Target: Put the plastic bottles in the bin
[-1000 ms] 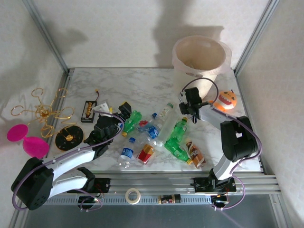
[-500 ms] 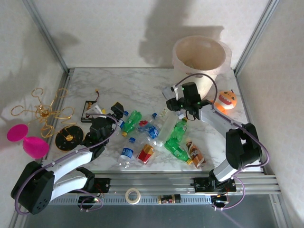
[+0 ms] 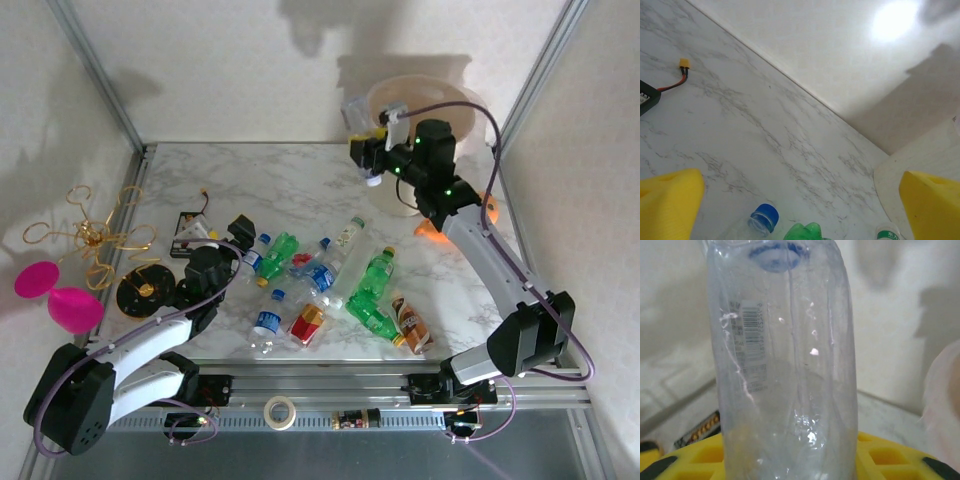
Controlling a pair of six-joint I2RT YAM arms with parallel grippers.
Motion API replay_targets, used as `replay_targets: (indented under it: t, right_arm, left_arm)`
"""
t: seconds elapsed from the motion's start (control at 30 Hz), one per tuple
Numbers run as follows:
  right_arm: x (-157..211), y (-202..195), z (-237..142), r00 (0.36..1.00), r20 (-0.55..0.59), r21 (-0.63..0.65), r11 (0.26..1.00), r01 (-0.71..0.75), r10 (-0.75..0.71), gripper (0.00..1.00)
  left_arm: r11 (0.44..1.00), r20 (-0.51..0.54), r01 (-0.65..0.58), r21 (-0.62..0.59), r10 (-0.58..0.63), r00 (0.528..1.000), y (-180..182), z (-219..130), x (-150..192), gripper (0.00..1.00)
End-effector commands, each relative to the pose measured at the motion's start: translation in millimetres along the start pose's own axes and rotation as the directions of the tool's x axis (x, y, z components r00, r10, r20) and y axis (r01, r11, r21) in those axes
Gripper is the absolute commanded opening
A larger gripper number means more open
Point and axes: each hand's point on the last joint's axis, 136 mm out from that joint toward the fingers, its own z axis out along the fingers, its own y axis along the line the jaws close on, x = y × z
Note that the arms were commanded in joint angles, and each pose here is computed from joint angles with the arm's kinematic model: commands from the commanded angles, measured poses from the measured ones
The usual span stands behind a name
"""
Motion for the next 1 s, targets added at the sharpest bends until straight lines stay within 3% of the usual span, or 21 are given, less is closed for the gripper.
replay_targets:
  t: [0.0,0.2,0.37,0.53,0.83,0.97]
  right_arm:
    - [-57.6,-21.6,-21.5,0.987,0.156,0.115,0.993,0.006,-0.024,0.39]
    - [-106.3,-83.9,-53.1,0.956,0.285,0.316,0.948,-0.029,-0.065,0.39]
    - [-113.6,-141.2,-55.6,0.953,0.296,0.441,0.894,-0.080,-0.061,0.39]
    - [-86.8,-189.5,-34.1,0.965,0.260,0.470,0.872,-0.137,0.012,0.39]
    - [-23.7,-212.0,12.6,0.981,0.152,0.409,0.895,-0.176,0.123,0.40]
    - [0.0,-221.4,25.3,0.983,0.090,0.420,0.889,-0.183,0.160,0.46]
  left_arm:
    - [1.000,-0.025,0.002,0.000,-0.002,1.000,5.0,-2.5,3.5,1.00]
    - [1.000,-0.023,-0.004,-0.016,0.004,1.000,12.8,-7.3,2.0,1.00]
    - [1.000,-0.024,-0.005,-0.005,0.005,1.000,12.3,-9.2,1.1,1.00]
    - [1.000,-0.025,-0.006,-0.003,0.006,1.000,11.4,-9.0,0.5,1.00]
    - [0.999,-0.020,-0.024,-0.037,0.023,1.000,15.6,-8.8,-4.0,1.00]
    - [0.999,-0.021,-0.025,-0.035,0.024,0.999,15.4,-7.7,-3.8,1.00]
